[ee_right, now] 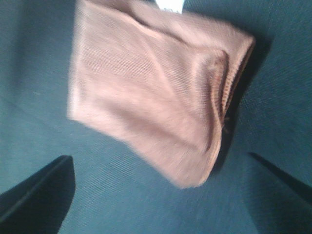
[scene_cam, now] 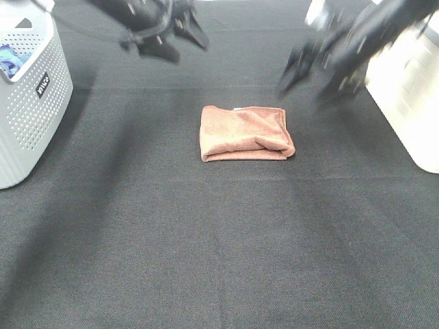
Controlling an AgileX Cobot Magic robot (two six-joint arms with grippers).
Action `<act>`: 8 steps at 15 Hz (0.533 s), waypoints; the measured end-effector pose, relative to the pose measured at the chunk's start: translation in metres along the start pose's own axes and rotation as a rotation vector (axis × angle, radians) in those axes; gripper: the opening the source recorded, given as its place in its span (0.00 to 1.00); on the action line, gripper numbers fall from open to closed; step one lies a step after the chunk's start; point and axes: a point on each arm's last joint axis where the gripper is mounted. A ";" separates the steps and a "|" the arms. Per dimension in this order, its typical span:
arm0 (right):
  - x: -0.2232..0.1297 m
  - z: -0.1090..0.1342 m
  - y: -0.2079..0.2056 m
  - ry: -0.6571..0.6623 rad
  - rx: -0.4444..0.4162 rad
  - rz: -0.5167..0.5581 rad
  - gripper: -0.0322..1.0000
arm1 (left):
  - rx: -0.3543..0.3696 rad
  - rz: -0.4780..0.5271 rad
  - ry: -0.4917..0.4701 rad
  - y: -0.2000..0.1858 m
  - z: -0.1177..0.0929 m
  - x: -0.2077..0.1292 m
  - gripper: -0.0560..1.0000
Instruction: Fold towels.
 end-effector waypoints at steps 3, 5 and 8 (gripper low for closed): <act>0.001 0.027 -0.047 0.028 -0.054 0.008 0.87 | 0.126 0.060 0.108 -0.039 -0.016 -0.005 0.68; 0.002 0.044 -0.081 0.036 -0.124 -0.033 0.87 | 0.242 -0.009 0.139 -0.072 -0.029 -0.001 0.68; -0.017 0.077 -0.135 0.010 -0.231 -0.078 0.87 | 0.345 -0.205 0.245 -0.158 -0.080 -0.005 0.68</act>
Point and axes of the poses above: a point on each arm's last joint axis where the gripper is mounted, y pointing out along that axis toward the gripper, z along the wrist's bending axis when the last joint is at zero, x = y × z, and after that the axes turned 13 degrees about -y, right-handed
